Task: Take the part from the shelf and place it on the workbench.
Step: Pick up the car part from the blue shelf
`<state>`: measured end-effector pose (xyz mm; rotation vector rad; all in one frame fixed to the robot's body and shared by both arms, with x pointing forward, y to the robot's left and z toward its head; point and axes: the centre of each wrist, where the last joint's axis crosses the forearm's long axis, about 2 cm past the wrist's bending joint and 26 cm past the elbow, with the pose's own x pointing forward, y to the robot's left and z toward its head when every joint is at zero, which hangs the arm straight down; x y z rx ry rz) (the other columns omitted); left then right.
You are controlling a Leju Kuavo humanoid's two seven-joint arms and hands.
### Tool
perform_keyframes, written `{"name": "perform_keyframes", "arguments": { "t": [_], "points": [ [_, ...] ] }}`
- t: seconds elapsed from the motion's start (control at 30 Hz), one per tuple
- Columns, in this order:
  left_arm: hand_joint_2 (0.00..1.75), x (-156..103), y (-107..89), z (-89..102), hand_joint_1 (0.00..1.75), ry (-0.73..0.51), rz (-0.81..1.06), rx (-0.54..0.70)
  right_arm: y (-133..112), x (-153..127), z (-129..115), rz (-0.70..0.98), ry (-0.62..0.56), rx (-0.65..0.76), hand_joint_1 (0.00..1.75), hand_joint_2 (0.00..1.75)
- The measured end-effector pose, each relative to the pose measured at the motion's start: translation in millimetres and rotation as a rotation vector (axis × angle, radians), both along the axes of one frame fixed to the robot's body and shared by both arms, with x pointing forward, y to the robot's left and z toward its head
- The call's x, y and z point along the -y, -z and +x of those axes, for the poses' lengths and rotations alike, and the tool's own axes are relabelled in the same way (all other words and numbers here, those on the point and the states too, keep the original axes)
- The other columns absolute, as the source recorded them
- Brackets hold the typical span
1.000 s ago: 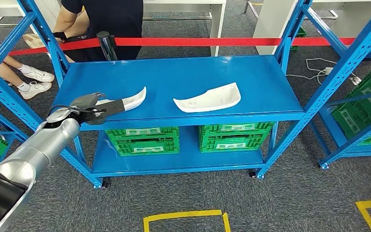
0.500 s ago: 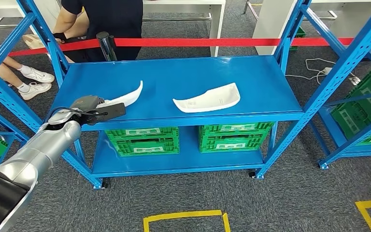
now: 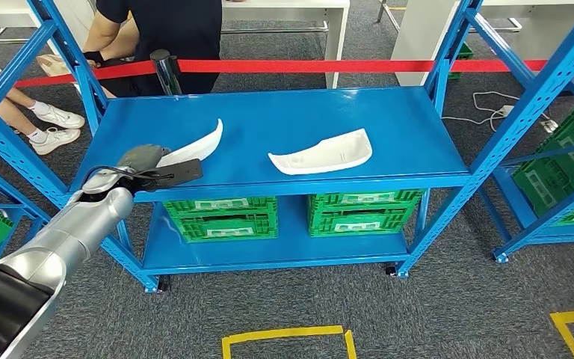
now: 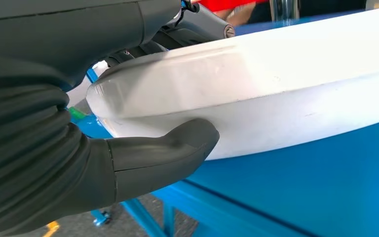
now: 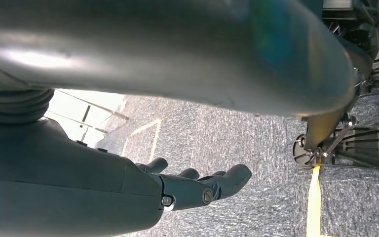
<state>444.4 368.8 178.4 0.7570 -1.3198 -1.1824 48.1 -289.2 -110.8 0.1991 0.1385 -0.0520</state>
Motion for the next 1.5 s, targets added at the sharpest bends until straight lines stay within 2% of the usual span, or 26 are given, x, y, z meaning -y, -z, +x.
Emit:
{"name": "perform_keyframes", "arguments": {
  "t": [0.2, 0.33, 0.43, 0.6, 0.77, 0.9, 1.03, 1.3, 1.5],
  "points": [
    [1.75, 6.5, 6.8, -3.7, 1.75, -0.015, -0.055, 0.059, 0.0, -0.2, 0.3, 0.000, -0.001, 0.000, 0.00, 0.00],
    [1.75, 10.2, 9.5, -5.8, 1.75, -0.020, -0.201, 0.055, 0.0, -0.2, 0.2, 0.000, -0.002, 0.000, 0.00, 0.00],
    [1.75, 13.9, 5.0, -6.1, 1.75, -0.017, -0.451, 0.032, 0.0, -0.2, 0.1, 0.000, -0.003, 0.000, 0.00, 0.00],
    [1.75, 23.6, -19.3, -13.3, 1.75, 0.061, -1.089, 0.029, 0.1, -0.1, -0.8, 0.000, 0.002, -0.001, 0.00, 0.00],
    [1.75, 27.5, -48.8, -28.0, 1.75, 0.236, -1.395, 0.100, 0.2, 0.0, -1.7, 0.002, 0.008, -0.003, 0.00, 0.00],
    [1.75, 27.3, -65.7, -43.2, 1.75, 0.365, -1.490, 0.145, 0.2, 0.1, -1.3, 0.002, 0.008, -0.003, 0.00, 0.00],
    [1.75, 25.1, -67.9, -61.1, 1.75, 0.458, -1.554, 0.147, 0.2, 0.9, -1.3, 0.000, 0.009, -0.002, 0.00, 0.00],
    [1.75, 25.9, -54.2, -88.0, 1.75, 0.559, -1.681, 0.057, 0.1, 5.4, -1.1, -0.008, 0.009, -0.002, 0.00, 0.00],
    [1.75, 28.0, -40.6, -101.7, 1.75, 0.553, -1.702, 0.008, 0.1, 6.3, -1.0, -0.010, 0.008, -0.002, 0.00, 0.00]
  ]
}}
